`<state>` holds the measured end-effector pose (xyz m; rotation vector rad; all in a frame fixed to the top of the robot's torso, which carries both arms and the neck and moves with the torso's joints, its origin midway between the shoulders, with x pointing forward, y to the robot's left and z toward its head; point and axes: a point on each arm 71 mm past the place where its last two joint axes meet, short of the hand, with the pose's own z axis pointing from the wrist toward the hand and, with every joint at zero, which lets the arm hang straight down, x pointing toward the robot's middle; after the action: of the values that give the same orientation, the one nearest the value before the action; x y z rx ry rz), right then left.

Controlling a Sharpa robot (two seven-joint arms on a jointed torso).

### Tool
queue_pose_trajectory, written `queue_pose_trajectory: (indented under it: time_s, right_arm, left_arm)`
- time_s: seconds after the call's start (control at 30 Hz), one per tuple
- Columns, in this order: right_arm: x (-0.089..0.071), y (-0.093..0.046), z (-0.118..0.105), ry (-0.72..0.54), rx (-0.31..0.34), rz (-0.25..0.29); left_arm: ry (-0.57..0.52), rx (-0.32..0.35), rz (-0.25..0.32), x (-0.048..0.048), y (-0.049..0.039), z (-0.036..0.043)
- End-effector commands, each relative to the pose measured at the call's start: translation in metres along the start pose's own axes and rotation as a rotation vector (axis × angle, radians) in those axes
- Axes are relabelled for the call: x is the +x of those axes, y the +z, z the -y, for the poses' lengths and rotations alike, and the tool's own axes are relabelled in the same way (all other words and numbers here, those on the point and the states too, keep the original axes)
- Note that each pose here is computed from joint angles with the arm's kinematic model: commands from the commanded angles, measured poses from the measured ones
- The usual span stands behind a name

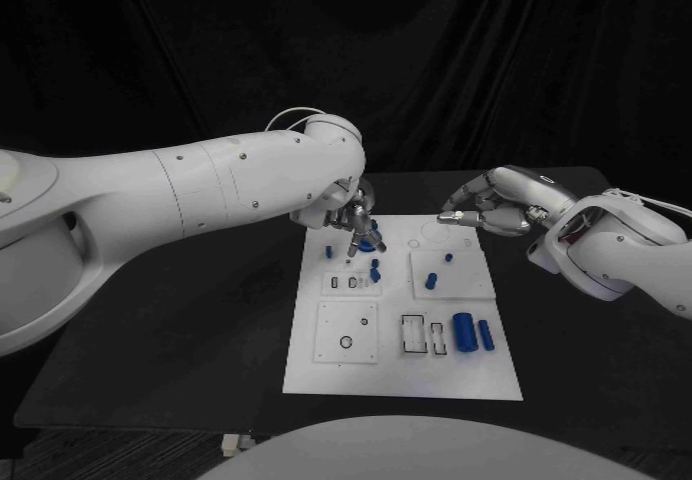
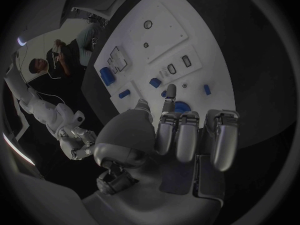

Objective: Assemble the parts on the task board

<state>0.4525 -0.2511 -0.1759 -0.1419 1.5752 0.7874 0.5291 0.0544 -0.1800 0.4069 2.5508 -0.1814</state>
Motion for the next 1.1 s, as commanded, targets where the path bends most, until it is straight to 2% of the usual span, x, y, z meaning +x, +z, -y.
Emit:
queue_pose_trajectory:
  time_s: [0.03,0.33,0.63,1.1]
  right_arm:
    - [-0.001,0.0,0.001,-0.002,0.017,0.017]
    - [0.0,0.001,0.001,-0.002,0.021,0.011]
    - [0.001,0.002,0.002,-0.002,0.029,0.005]
    - [0.001,0.002,0.003,-0.002,0.036,-0.001]
  left_arm:
    - [-0.05,0.014,0.011,0.0006,0.0029,0.0016]
    - [-0.089,0.033,0.025,0.003,0.0077,0.0045]
    - [-0.138,0.056,0.004,0.0079,0.0149,0.0083]
    - [-0.15,0.05,-0.021,0.0157,0.0238,0.0075]
